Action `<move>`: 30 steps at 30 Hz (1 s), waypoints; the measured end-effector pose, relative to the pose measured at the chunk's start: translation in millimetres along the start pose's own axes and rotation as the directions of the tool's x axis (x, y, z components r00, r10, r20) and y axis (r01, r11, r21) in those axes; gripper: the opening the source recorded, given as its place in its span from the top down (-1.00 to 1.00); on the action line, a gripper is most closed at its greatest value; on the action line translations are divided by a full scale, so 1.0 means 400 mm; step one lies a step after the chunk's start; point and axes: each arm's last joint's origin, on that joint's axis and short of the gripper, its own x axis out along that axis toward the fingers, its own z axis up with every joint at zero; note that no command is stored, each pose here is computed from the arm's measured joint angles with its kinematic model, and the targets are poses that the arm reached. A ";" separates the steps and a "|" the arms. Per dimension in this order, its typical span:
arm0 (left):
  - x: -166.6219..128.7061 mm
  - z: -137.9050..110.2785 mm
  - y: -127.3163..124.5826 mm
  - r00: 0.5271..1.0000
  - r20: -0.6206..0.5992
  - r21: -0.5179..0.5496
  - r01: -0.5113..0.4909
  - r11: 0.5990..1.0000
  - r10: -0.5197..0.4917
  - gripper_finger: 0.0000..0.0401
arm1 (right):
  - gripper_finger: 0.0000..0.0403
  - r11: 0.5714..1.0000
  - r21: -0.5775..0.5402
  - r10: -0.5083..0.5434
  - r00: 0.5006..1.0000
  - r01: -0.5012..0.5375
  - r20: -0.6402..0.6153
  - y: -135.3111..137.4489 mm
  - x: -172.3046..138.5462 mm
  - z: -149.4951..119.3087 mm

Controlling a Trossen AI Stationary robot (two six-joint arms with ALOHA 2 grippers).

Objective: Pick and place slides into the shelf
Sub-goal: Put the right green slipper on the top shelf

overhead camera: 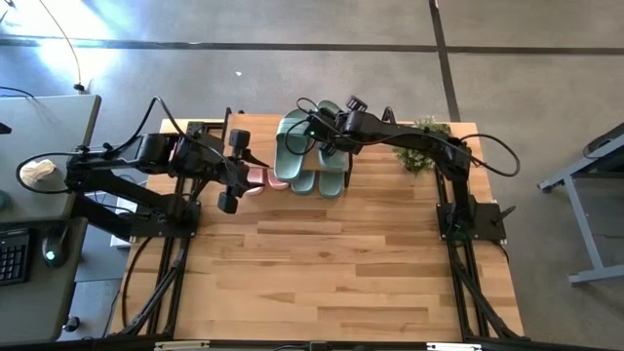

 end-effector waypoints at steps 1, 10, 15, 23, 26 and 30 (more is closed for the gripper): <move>0.000 0.000 0.000 1.000 0.000 0.002 0.000 1.000 0.000 0.01 | 0.94 1.000 -0.007 0.006 1.000 -0.006 -0.001 0.000 0.000 0.000; 0.000 0.000 0.000 1.000 0.000 0.004 0.000 1.000 0.000 0.01 | 0.75 0.999 -0.028 0.025 1.000 -0.025 -0.003 0.001 0.001 0.000; 0.000 0.000 0.000 1.000 0.000 0.005 0.000 1.000 0.000 0.01 | 0.66 0.999 -0.024 0.028 1.000 -0.028 -0.005 -0.001 0.004 0.000; 0.000 0.000 0.000 1.000 -0.001 0.006 0.000 1.000 0.000 0.01 | 0.53 0.999 -0.025 0.030 1.000 -0.030 -0.006 -0.001 0.004 0.000; 0.002 0.000 0.000 1.000 -0.003 0.006 0.001 1.000 -0.001 0.01 | 0.47 0.999 -0.037 0.038 0.999 -0.038 -0.006 -0.001 0.004 0.000; 0.002 -0.001 -0.001 1.000 -0.008 0.007 0.004 1.000 -0.004 0.01 | 0.38 0.998 -0.048 0.042 0.999 -0.042 -0.006 -0.001 0.003 0.000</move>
